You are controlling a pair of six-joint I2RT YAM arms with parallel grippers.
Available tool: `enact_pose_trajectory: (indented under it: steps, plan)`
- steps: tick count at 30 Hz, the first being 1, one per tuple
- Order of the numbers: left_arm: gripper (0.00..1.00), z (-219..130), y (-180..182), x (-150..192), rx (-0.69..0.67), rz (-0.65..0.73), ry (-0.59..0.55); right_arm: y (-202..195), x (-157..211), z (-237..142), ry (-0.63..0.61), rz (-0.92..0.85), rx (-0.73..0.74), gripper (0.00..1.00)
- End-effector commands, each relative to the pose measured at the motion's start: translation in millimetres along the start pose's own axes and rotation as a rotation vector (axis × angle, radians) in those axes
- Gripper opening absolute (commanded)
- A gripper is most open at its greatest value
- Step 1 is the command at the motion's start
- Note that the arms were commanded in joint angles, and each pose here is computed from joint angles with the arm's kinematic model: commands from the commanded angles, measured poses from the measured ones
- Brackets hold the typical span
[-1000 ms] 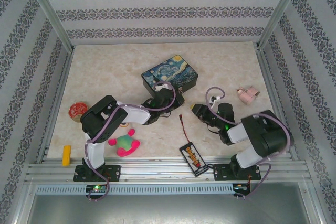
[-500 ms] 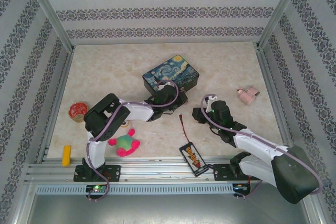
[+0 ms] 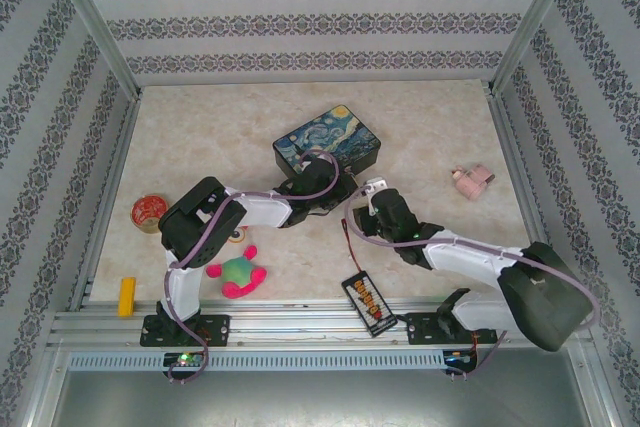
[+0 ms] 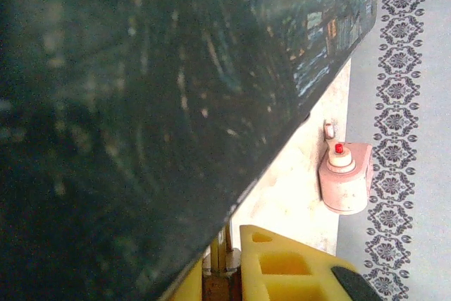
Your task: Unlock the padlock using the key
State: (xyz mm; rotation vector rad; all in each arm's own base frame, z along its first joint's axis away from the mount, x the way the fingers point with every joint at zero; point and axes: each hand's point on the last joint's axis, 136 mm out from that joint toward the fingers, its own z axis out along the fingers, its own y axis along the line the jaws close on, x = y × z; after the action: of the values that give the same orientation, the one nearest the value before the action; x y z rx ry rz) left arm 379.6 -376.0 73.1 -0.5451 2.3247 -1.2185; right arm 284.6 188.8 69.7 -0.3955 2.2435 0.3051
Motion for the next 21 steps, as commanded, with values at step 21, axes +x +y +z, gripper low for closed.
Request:
enact_pose_trajectory:
  steps: [21]
  plan:
    - [0.02,1.4,12.5,10.2,-0.035,-0.066,0.095,0.7,-30.2,37.6,-0.043,-0.111,0.119,0.22]
